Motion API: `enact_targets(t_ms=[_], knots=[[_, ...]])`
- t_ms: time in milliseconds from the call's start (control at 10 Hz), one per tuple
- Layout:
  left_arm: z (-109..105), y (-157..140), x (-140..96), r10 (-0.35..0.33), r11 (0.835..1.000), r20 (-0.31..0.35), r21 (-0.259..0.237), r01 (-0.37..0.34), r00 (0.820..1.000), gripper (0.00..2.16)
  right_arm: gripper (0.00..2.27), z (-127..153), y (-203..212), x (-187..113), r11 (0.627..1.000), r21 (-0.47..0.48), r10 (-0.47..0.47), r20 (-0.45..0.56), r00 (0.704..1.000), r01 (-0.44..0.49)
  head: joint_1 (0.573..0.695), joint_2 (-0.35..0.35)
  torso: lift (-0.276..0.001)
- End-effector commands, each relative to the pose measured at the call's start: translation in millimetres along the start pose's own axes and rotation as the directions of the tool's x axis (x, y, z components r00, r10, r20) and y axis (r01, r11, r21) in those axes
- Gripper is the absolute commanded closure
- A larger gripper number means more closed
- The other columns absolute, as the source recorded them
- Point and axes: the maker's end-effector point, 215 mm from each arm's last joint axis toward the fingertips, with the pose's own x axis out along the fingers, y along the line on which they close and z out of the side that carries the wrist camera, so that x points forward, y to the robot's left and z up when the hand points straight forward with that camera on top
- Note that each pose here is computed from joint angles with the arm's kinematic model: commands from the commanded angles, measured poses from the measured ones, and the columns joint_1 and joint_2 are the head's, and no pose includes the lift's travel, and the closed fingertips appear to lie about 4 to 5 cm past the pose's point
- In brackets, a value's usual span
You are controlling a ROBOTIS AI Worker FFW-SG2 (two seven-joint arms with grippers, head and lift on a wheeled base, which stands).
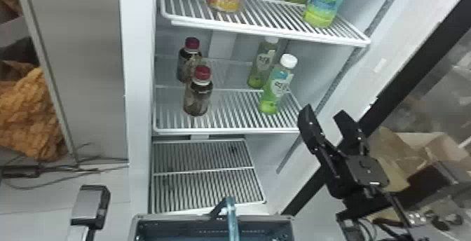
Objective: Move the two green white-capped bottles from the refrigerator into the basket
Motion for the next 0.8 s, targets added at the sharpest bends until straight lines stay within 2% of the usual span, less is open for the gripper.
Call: enact_targets(t_ms=[0, 400, 700], knots=[[0, 0, 0, 0.000, 1.000, -0.001, 0.002, 0.000, 1.000, 1.14, 0.34, -3, -1, 0, 1.000, 0.000, -0.002, -0.007, 1.000, 0.002, 0.695, -0.350, -0.263], [1, -2, 1, -0.003, 1.000, -0.004, 0.005, 0.003, 1.000, 1.13, 0.34, -5, -2, 1, 1.000, 0.002, -0.004, -0.016, 1.000, 0.004, 0.695, -0.350, -0.263], [0, -2, 2, -0.004, 1.000, -0.009, 0.007, 0.004, 1.000, 1.13, 0.34, -19, -7, 2, 1.000, 0.006, -0.011, -0.053, 0.999, 0.011, 0.695, -0.350, -0.263]])
